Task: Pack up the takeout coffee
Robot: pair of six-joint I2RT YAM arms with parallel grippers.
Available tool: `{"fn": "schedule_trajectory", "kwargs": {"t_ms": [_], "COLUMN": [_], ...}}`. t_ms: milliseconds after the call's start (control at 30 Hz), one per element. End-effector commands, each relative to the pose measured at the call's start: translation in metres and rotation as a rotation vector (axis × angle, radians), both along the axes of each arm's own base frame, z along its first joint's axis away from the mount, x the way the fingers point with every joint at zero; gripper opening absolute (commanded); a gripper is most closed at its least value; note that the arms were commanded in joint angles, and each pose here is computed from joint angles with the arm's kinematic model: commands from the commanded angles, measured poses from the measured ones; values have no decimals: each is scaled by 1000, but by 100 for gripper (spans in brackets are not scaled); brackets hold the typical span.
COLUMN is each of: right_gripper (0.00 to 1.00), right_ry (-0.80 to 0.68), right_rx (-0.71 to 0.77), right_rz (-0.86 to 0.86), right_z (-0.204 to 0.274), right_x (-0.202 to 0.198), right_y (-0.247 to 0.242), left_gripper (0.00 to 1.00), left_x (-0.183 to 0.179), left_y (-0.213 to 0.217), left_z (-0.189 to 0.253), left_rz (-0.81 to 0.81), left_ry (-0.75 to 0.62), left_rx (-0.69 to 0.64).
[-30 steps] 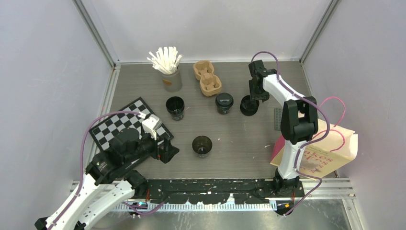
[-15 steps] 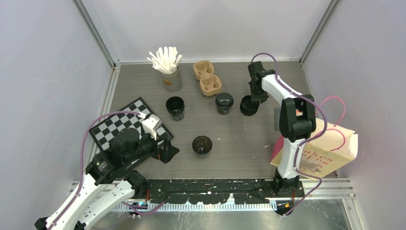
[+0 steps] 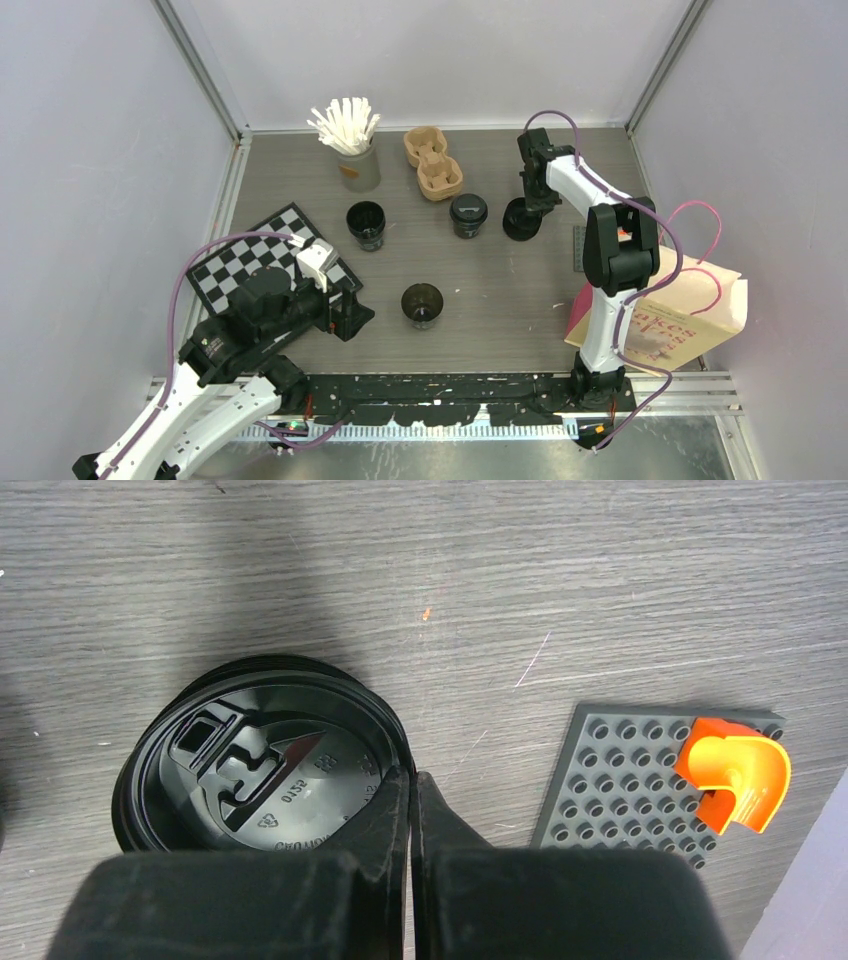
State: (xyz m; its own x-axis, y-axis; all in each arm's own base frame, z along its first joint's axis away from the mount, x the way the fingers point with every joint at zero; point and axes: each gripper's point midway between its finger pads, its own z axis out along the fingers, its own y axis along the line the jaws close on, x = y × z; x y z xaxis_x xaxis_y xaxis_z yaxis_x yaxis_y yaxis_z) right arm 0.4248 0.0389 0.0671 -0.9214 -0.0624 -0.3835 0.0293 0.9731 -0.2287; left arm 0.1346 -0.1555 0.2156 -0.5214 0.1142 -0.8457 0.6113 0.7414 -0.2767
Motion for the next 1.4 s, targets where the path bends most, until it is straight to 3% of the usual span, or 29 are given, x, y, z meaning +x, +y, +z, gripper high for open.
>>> {"fn": "schedule_trajectory", "kwargs": {"t_ms": [0, 967, 1367], "right_gripper": [0, 0, 0], "right_ry": [-93, -164, -234], "right_rx": [-12, -68, -49], "right_rz": [-16, -71, -70], "right_z": [35, 87, 136], "right_x": [12, 4, -29], "right_y": [-4, -10, 2], "left_gripper": [100, 100, 100], "left_x": [3, 3, 6], "left_y": [-4, -5, -2], "left_z": [5, 4, 2], "left_rz": [-23, -25, -2], "left_ry": [-31, -27, -25], "left_rx": [-8, -7, 7]}}
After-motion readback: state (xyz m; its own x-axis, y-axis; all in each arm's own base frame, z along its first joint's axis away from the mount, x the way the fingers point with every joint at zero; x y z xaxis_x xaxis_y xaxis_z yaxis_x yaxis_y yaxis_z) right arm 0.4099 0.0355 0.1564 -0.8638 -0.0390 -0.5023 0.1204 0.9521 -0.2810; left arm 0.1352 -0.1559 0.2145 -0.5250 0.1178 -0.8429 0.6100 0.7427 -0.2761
